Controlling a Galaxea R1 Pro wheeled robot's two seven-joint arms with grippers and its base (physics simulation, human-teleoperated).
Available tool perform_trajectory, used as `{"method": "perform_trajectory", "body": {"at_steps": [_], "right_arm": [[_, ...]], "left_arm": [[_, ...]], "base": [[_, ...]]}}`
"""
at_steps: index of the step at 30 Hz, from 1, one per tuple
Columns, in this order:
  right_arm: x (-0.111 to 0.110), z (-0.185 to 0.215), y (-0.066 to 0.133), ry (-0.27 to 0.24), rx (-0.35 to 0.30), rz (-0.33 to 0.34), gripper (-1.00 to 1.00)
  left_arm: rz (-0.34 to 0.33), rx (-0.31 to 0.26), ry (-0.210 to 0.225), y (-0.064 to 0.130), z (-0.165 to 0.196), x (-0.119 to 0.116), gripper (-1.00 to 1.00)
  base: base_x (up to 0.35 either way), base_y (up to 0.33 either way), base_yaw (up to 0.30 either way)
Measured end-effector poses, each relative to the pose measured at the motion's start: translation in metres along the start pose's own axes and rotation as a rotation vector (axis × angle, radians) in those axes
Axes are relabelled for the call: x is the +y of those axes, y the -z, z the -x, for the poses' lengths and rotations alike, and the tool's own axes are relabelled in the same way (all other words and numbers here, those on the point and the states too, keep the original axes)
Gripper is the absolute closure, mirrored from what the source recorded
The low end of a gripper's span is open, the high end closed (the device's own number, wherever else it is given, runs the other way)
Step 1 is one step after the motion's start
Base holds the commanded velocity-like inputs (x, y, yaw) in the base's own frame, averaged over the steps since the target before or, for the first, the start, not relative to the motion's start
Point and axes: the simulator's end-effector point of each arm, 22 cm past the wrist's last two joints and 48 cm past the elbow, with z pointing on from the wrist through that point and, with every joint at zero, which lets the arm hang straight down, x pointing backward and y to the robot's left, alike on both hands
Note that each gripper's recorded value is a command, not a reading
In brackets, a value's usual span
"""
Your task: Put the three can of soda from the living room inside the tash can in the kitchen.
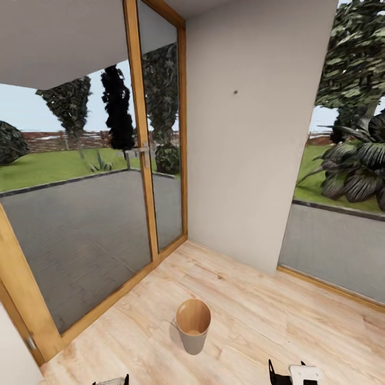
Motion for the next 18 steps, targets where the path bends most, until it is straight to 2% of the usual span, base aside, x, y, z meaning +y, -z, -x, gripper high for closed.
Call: {"method": "perform_trajectory", "body": {"at_steps": [1,2,3,5,7,10,11,16,18], "right_arm": [[0.003,0.004,0.0,-0.002,-0.008,0.004,-1.0],[0.029,0.054,-0.003,-0.014,-0.114,0.045,-1.0],[0.035,0.082,-0.002,-0.022,-0.172,0.055,-1.0],[0.049,0.112,0.004,-0.024,-0.229,0.08,-1.0],[0.065,0.132,0.01,-0.023,-0.246,0.109,-1.0],[0.084,0.144,0.014,-0.012,-0.192,0.138,-1.0],[0.092,0.15,0.017,0.001,-0.11,0.147,-1.0],[0.107,0.184,0.023,0.012,0.031,0.157,-1.0],[0.109,0.199,0.019,0.018,0.057,0.153,-1.0]], "left_arm": [[0.002,-0.001,0.006,-0.001,0.001,0.001,-1.0],[0.007,-0.004,0.023,-0.003,0.003,0.003,-1.0],[0.007,-0.005,0.025,-0.003,0.004,0.003,-1.0],[0.007,-0.006,0.027,-0.003,0.004,0.003,-1.0],[0.007,-0.006,0.029,-0.003,0.005,0.003,-1.0],[0.007,-0.005,0.029,-0.003,0.004,0.003,-1.0],[0.007,-0.003,0.029,-0.003,0.003,0.003,-1.0],[0.007,0.001,0.028,-0.003,0.002,0.003,-1.0],[0.006,0.001,0.027,-0.003,0.001,0.003,-1.0]], "base": [[0.159,0.0,0.005],[0.159,0.0,0.004],[0.159,0.0,0.003],[0.159,0.0,0.002],[0.159,0.0,0.002],[0.157,0.0,0.001],[0.153,0.0,0.0],[0.148,0.0,0.0],[0.145,0.0,0.0]]}}
